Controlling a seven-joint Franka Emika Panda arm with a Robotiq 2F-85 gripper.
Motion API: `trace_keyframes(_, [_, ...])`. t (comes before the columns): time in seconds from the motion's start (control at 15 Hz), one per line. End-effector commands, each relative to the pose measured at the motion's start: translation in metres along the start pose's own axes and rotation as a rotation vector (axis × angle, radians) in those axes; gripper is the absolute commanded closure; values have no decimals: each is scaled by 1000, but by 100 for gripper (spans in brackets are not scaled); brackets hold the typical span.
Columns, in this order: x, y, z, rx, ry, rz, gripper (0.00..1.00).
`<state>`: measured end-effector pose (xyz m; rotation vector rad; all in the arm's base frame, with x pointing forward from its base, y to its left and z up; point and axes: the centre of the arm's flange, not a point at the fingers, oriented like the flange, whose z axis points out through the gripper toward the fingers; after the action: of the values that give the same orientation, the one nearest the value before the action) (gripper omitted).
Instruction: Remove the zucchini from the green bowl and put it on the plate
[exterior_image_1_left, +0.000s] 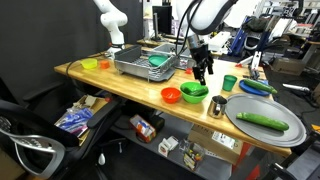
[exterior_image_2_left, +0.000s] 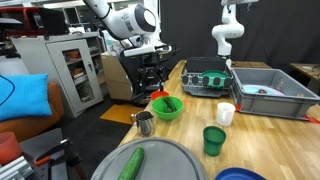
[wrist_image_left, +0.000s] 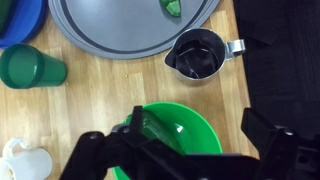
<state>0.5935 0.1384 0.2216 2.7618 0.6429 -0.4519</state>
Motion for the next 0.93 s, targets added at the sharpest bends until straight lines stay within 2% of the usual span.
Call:
trace_keyframes(0.0, [3, 0, 2, -3, -3, -5, 0])
trace_keyframes(0.4, [4, 3, -1, -5, -3, -9, 0])
trace_keyframes(0.6, [14, 8, 3, 16, 32, -9, 0])
trace_keyframes(0.87, [25, 19, 21, -31, 47, -19, 0])
